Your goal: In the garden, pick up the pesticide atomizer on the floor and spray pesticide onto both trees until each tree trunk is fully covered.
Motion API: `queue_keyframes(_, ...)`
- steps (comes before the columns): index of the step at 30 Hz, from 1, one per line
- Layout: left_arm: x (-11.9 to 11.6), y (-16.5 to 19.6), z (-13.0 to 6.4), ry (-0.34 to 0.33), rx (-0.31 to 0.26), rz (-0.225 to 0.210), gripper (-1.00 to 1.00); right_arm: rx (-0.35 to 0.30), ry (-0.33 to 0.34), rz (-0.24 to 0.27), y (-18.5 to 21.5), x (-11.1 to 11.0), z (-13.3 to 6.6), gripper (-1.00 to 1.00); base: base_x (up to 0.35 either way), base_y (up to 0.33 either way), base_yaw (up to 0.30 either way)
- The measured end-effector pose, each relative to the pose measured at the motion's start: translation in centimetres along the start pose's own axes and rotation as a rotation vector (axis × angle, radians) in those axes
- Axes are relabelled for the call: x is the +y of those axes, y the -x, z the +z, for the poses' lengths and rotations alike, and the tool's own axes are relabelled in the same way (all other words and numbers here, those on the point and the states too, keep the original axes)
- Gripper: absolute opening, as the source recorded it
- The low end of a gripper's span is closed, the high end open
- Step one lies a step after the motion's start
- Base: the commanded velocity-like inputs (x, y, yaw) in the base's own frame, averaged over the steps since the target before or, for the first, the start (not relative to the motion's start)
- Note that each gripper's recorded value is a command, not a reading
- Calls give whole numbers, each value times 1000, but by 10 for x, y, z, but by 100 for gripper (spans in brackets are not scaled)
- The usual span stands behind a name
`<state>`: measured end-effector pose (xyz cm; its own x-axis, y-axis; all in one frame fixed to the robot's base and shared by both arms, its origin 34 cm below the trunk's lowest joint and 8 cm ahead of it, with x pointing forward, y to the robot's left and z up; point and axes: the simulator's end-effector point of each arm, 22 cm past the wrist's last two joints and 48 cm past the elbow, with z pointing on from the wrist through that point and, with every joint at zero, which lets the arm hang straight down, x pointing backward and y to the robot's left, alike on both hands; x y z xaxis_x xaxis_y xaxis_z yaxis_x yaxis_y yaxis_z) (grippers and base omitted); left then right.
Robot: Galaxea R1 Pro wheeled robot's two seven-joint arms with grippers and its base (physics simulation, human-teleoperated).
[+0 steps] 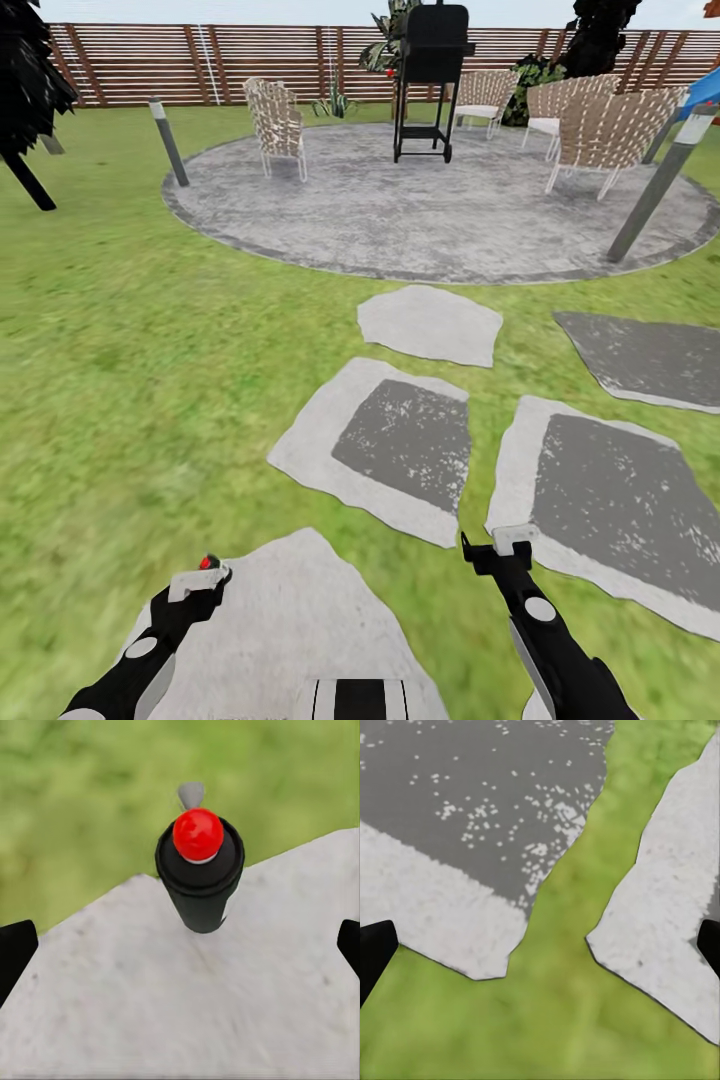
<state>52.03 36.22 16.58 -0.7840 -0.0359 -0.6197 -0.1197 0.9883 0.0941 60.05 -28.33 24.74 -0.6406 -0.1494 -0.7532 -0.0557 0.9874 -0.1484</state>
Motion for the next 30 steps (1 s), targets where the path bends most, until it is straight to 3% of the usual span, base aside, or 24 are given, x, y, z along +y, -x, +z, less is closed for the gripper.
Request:
queue_keyframes(6,0,0,0,0,0,0,100,0,0,0,0,0,0,100,0,-200,215)
queue_keyframes(20,0,0,0,1,0,-2,100,0,1,1,0,0,0,100,0,-21,18)
queue_keyframes(30,0,-28,7,2,49,7,100,49,10,0,-28,6,7,100,0,0,0)
